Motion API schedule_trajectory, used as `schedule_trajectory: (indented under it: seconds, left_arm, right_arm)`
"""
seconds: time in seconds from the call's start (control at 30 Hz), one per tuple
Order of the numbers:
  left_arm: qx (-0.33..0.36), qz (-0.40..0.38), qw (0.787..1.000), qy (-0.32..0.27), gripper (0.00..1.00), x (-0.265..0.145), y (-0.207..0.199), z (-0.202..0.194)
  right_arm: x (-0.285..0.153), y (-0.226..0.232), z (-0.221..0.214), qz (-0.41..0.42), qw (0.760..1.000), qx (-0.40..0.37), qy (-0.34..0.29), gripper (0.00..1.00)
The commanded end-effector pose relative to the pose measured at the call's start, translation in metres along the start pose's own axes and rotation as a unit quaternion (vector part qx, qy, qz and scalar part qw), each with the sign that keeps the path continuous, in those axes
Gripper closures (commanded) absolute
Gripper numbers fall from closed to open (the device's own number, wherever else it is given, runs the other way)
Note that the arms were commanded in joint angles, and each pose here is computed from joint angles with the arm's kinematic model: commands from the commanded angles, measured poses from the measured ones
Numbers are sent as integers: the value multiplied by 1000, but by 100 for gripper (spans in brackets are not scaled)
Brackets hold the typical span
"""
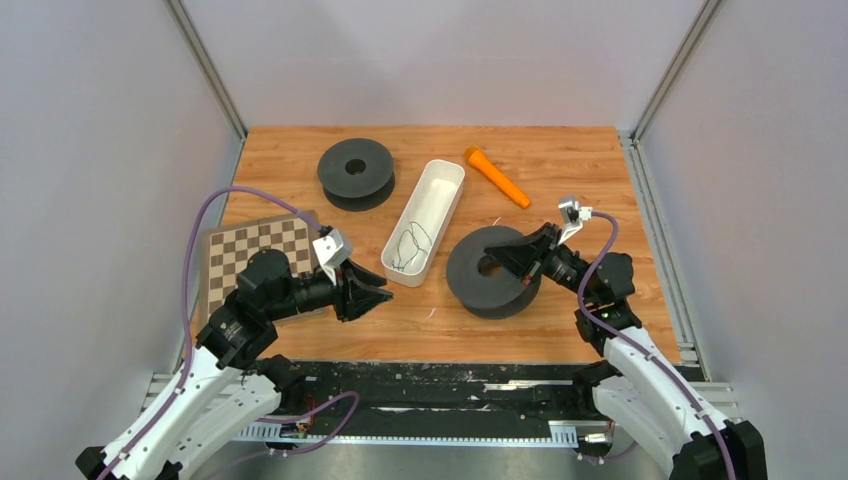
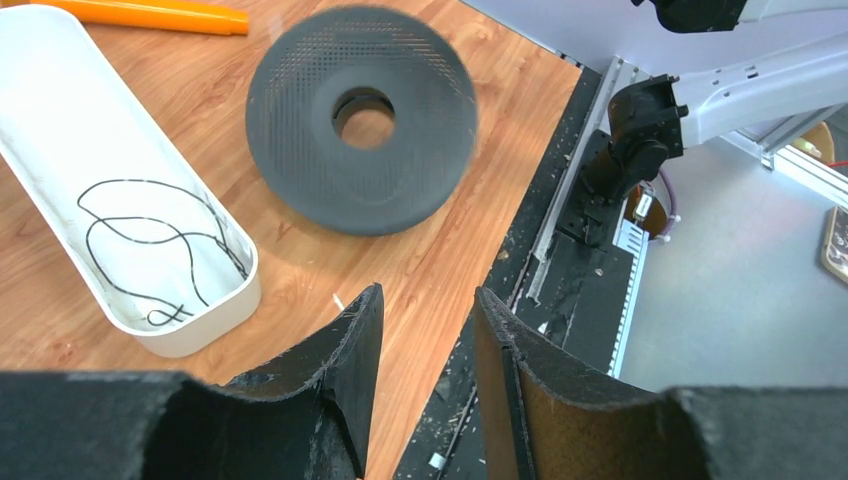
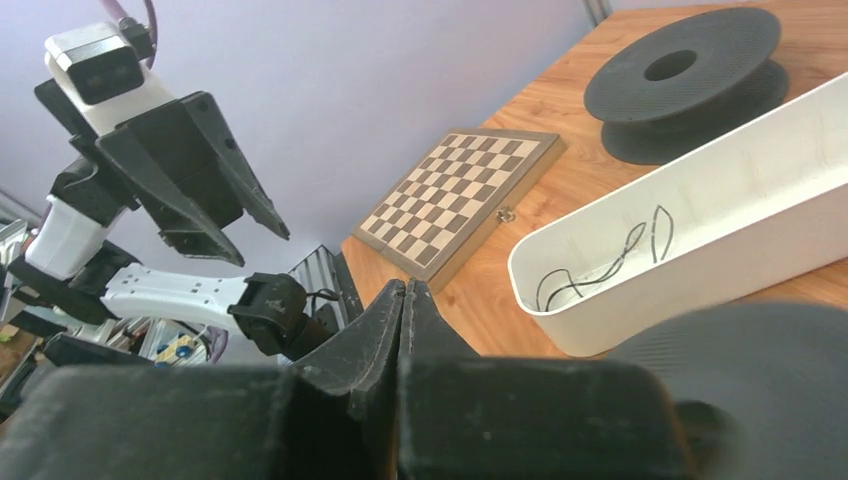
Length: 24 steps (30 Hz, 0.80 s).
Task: Wrap the cables
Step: Place the cable reel at the center of the board.
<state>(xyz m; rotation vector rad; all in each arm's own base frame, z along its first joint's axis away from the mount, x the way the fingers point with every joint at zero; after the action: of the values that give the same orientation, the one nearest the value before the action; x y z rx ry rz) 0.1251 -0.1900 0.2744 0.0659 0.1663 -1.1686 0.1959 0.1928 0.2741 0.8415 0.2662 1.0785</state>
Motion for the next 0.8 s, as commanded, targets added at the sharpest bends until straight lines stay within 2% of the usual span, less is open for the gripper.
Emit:
schedule_trajectory:
  seconds: [0.0, 0.17, 0.2, 0.3, 0.43, 0.63, 0.77]
  left_arm:
    - [24, -3, 1000, -12, 54, -5, -2, 8]
    - [27, 1, 1000, -10, 53, -6, -1, 6]
    - [29, 2, 1000, -10, 53, -6, -1, 7]
    - [32, 16, 999, -10, 52, -6, 3, 6]
    - [30, 47, 998, 3, 51, -6, 13, -2]
    - [3, 110, 994, 21, 46, -6, 30, -12]
    - [-21, 99, 994, 40, 45, 2, 30, -16]
  right_arm:
    - [-4, -6, 9, -18, 1000, -12, -17, 100]
    - [-11, -24, 24, -102, 993, -44, -36, 100]
    - [-14, -28, 29, -123, 990, -50, -48, 96]
    - [-23, -39, 38, -170, 981, -67, -72, 77]
    - [-36, -65, 37, -229, 967, -72, -80, 70]
    - [-55, -104, 34, -306, 947, -70, -69, 51]
    - [-66, -118, 34, -335, 938, -56, -73, 38]
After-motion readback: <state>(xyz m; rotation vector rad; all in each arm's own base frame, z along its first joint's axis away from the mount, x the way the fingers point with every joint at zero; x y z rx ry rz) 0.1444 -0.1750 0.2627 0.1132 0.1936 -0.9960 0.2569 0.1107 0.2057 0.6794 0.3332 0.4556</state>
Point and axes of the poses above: each gripper's point midway between its finger pads, its own x axis out along the fingers, its own y axis along the line the jaws close on, z = x × y, the point moved 3 cm from there along -x, back along the fingers, and after that the axes turned 13 degrees about x, right-handed, at the moved point
